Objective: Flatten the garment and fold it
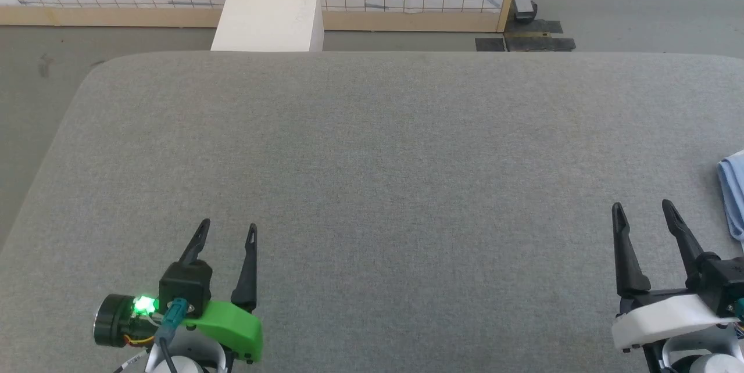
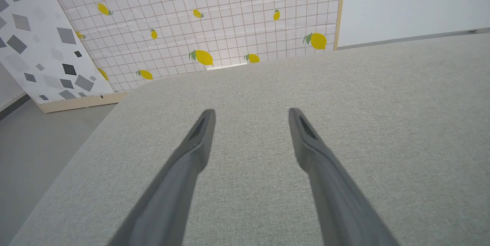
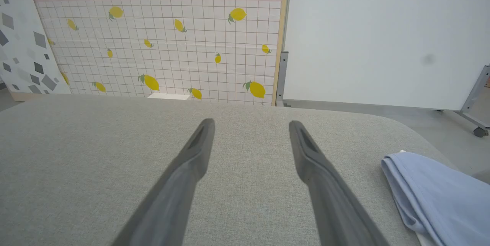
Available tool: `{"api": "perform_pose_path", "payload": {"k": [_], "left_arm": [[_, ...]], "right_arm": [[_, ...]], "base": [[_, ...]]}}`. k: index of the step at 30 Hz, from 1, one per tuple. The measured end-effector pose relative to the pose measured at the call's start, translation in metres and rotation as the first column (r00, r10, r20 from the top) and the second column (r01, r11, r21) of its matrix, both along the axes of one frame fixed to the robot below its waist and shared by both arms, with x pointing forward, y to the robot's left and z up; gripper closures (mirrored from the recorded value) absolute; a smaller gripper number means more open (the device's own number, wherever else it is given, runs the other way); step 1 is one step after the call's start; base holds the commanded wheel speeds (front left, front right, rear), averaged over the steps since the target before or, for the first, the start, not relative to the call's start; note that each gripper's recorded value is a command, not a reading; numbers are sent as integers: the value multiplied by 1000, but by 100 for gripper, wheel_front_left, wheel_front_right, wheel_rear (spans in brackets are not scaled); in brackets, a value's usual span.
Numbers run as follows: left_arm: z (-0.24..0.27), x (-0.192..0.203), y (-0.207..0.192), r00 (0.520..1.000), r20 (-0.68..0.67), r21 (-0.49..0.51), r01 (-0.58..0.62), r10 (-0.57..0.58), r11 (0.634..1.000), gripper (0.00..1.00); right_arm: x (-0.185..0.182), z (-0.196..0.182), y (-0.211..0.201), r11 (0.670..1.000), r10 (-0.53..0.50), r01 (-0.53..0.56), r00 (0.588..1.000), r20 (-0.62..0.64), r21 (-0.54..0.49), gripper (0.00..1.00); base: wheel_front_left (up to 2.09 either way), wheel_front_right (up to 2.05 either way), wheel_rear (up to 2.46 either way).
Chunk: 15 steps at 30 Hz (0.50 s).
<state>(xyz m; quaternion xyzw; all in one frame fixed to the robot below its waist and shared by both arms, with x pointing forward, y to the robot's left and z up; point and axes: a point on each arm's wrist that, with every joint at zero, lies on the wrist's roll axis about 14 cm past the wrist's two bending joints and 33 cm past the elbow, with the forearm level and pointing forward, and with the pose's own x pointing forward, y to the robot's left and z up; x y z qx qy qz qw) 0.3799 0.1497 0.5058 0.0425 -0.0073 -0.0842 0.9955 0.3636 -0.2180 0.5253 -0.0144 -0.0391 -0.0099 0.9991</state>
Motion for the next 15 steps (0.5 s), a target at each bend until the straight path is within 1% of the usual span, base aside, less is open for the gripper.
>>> {"api": "perform_pose_path", "payload": {"k": [6, 7, 15], "left_arm": [[0, -1, -3, 1000, 2, -6, 14, -14, 1000, 0], [0, -1, -4, 1000, 2, -15, 19, -19, 1000, 100], [0, -1, -4, 1000, -2, -23, 16, -16, 1000, 100]], "right_arm": [[0, 0, 0, 1000, -3, 3, 1000, -1, 2, 0], [0, 0, 0, 1000, -4, 4, 1000, -3, 4, 100], [0, -1, 0, 1000, -2, 2, 1000, -6, 3, 100]], "base": [[0, 0, 0], [0, 0, 0], [0, 0, 0]]}}
